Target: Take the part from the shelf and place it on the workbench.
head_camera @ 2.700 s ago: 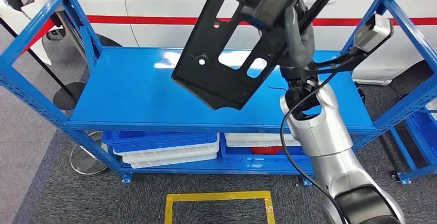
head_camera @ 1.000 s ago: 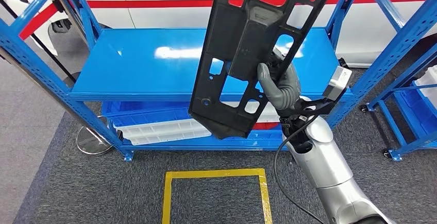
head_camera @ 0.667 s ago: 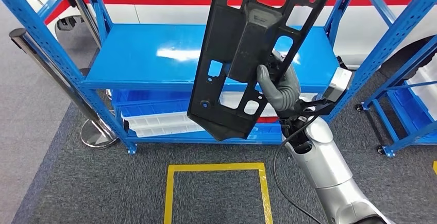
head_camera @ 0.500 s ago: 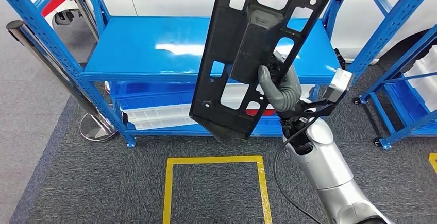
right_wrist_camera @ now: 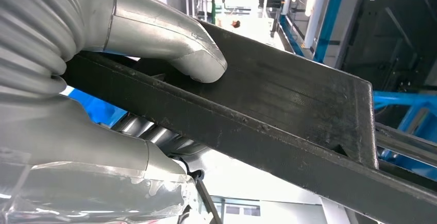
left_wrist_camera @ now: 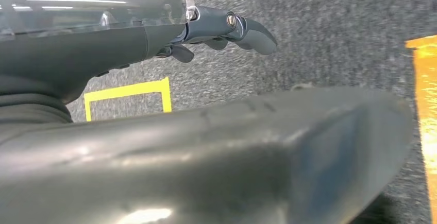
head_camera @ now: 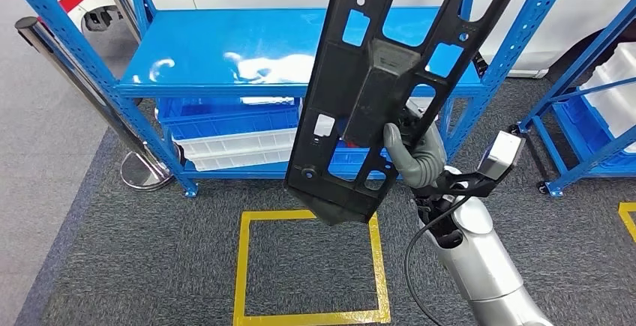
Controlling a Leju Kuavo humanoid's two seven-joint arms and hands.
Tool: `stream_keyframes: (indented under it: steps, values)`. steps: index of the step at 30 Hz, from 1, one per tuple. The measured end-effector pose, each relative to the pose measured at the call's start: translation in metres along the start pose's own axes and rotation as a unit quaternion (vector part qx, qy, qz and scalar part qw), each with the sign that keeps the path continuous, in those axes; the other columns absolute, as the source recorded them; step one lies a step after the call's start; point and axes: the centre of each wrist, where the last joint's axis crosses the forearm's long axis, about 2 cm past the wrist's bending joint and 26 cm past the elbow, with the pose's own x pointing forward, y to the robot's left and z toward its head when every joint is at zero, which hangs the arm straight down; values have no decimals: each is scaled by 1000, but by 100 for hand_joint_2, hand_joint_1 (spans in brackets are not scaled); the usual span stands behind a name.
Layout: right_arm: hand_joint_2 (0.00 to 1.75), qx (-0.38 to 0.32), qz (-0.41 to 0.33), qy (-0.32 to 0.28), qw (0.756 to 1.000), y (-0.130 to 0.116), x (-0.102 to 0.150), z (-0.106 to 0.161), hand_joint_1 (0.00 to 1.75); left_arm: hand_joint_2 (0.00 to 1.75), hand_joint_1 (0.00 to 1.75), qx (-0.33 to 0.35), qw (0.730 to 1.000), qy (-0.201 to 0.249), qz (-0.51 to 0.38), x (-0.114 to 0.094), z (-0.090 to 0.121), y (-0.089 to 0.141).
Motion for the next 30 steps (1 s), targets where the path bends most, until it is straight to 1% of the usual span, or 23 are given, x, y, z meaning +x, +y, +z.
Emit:
stream_keyframes:
  steps: [16, 22, 30]
  values:
    - [175, -5, 4, 4, 1000, -3, 4, 13, 175, 0, 0, -3, 1000, -3, -4, 2, 0, -3]
    - [175, -12, 4, 3, 1000, -3, 5, 22, 175, 0, 0, 16, 1000, -3, -10, 1, 1, -4]
    - [175, -21, 3, 5, 1000, -3, 6, 30, 175, 0, 0, 16, 1000, -9, -13, 0, 1, -4]
